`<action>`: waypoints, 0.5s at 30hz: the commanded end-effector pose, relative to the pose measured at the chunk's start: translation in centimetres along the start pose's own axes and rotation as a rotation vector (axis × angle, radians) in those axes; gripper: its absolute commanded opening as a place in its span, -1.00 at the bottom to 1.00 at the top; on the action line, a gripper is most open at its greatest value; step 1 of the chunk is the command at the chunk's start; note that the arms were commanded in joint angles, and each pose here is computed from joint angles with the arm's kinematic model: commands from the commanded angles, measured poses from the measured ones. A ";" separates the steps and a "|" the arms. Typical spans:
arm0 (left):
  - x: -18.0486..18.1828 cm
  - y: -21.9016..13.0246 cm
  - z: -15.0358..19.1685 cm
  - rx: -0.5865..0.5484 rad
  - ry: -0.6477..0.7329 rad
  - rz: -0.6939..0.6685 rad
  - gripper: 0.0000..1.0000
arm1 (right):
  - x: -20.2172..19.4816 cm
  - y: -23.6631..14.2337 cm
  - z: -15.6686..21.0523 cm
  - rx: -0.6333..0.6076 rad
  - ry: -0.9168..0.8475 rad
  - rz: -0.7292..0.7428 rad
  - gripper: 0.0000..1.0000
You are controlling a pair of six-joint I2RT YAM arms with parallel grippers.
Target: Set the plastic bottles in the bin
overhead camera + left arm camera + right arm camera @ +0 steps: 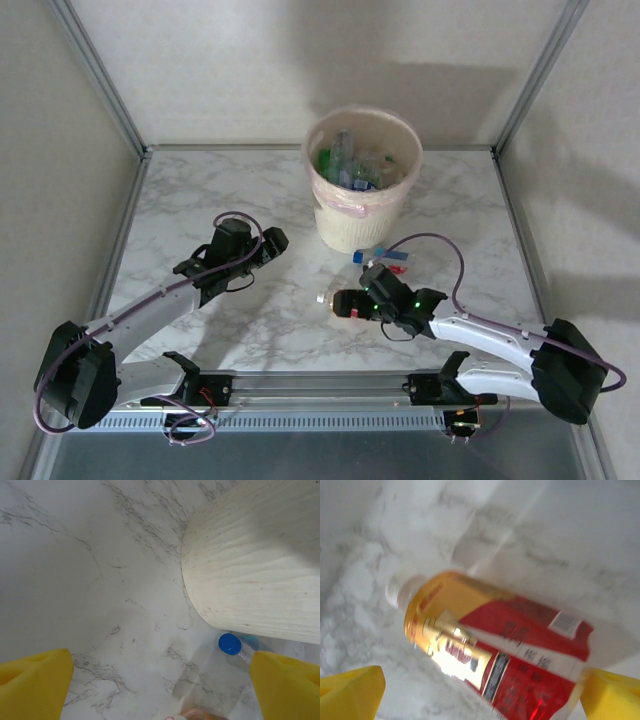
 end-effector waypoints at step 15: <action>0.4 -0.7 -0.8 -0.016 -0.017 0.011 0.82 | 1.7 2.9 -5.0 -0.023 -0.415 0.301 0.97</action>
Point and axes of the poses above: each hand's point on the last joint's axis, 136 mm out from that joint toward the fingers, its own y axis out along the fingers, its own x axis along the line the jaws close on, z = x × y, the point moved 5 cm from there along -y, back along the fingers, and after that the axes turned 4 degrees about -y, right-handed, at the moved point
